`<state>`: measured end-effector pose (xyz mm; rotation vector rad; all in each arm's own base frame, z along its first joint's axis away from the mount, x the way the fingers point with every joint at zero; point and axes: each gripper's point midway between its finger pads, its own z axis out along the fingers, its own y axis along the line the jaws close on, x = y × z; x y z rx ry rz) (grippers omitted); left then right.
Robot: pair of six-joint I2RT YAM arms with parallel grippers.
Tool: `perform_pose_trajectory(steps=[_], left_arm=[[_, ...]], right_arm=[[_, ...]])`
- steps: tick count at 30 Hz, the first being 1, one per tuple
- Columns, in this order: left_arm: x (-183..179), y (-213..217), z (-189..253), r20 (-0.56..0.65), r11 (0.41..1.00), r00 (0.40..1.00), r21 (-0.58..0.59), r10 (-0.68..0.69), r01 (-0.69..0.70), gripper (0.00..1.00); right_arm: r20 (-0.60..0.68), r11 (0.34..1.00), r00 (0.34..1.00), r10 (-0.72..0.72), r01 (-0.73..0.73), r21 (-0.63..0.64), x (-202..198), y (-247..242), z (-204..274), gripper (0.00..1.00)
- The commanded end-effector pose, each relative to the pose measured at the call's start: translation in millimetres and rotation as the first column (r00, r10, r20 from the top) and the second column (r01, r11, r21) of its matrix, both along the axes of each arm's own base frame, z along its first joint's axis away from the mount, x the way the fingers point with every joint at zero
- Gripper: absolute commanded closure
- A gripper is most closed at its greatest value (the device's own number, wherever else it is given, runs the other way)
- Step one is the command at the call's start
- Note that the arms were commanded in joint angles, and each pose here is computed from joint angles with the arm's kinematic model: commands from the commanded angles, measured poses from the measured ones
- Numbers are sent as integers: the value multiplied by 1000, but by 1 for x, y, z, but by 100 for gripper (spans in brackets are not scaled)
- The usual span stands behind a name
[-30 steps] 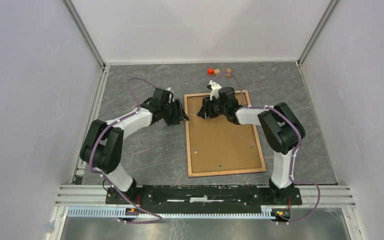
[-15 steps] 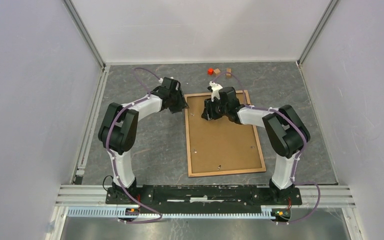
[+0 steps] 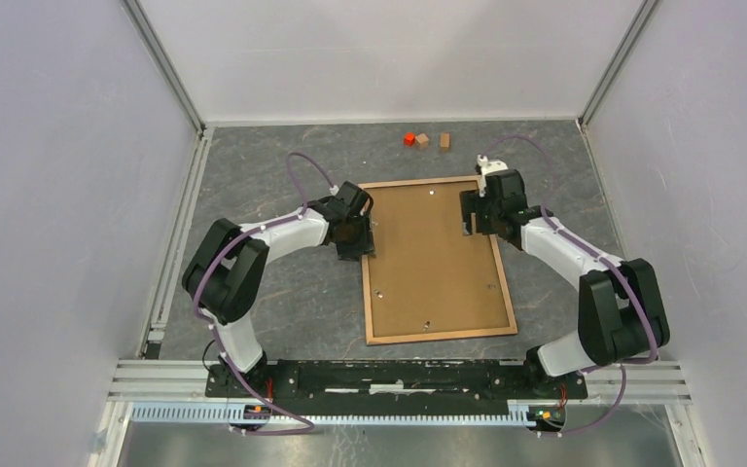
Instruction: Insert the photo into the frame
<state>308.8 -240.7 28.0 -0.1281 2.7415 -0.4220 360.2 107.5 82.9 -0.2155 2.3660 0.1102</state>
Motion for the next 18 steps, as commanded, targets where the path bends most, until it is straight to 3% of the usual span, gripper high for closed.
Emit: perform_pose_trajectory(steps=[1, 7, 12, 18], left_arm=[[-17, 15, -11, -46, 998, 999, 61, -23, 25, 54], [-24, 21, -24, -91, 992, 993, 103, -70, 80, 70], [-26, 22, -24, -60, 993, 995, 83, -80, 85, 76], [-25, 21, -25, -18, 995, 997, 59, -81, 82, 83]], right_arm=[[-25, 991, 994, -104, 102, -83, -5, -36, -11, 19], [23, 990, 991, -131, 132, -44, 23, -43, -22, 26], [45, 978, 983, -176, 180, -107, 43, -56, -31, 28], [34, 977, 979, -200, 202, -72, 59, -50, -44, 31]])
